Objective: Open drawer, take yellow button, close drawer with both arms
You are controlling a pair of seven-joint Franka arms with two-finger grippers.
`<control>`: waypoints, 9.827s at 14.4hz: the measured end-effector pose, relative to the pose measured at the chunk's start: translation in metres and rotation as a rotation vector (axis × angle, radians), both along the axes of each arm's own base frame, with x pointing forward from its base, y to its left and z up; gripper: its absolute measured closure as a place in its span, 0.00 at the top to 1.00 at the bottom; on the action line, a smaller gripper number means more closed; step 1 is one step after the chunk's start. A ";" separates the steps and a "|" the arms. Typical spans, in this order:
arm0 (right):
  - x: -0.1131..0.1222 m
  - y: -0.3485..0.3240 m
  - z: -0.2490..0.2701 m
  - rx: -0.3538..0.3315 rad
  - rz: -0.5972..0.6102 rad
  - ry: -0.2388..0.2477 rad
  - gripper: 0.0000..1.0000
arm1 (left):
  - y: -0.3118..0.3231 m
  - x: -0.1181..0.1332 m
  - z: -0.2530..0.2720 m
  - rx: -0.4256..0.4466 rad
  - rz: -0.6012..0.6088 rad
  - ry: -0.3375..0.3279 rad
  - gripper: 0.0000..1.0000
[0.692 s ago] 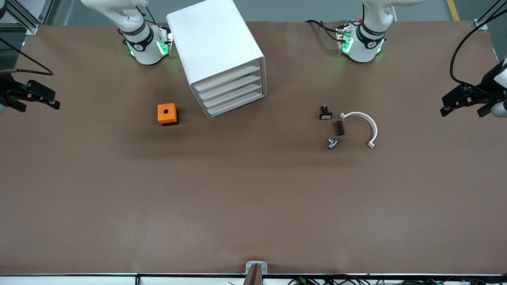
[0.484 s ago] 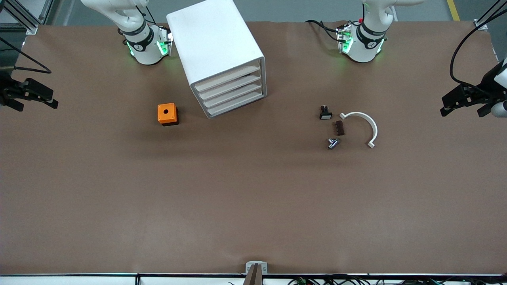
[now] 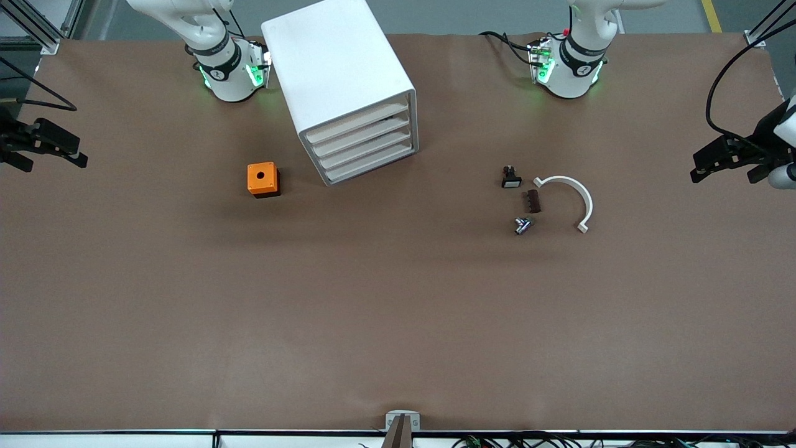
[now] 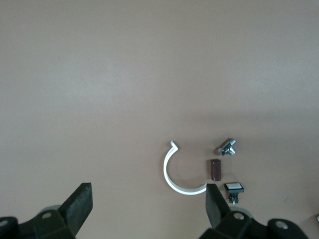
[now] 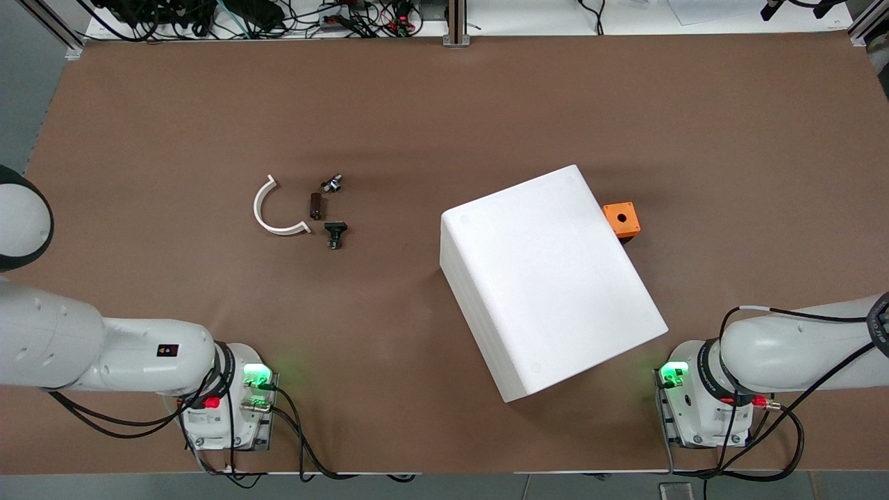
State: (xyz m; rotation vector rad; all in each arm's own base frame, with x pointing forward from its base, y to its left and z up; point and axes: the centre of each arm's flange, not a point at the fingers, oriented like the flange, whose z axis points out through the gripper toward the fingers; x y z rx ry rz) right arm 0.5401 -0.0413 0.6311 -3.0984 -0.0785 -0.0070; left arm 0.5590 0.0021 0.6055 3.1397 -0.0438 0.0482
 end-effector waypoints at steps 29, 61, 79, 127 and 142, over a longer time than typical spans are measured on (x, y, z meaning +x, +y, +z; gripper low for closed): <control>-0.003 -0.002 0.000 -0.010 -0.001 0.017 1.00 | -0.312 -0.012 -0.208 0.122 1.063 0.925 1.00; -0.005 -0.007 0.008 -0.016 -0.033 -0.018 1.00 | -0.494 -0.140 -0.370 0.964 1.546 1.380 0.39; 0.042 -0.034 -0.089 -0.028 -0.048 0.115 1.00 | -0.484 -0.141 -0.375 1.002 1.540 1.393 0.09; -0.153 0.574 -0.223 -0.110 -1.094 0.123 0.88 | -0.370 0.069 -0.159 -0.245 0.620 0.194 1.00; -0.154 0.568 -0.226 -0.163 -1.070 0.072 0.57 | -0.391 0.058 -0.206 -0.108 0.546 0.113 1.00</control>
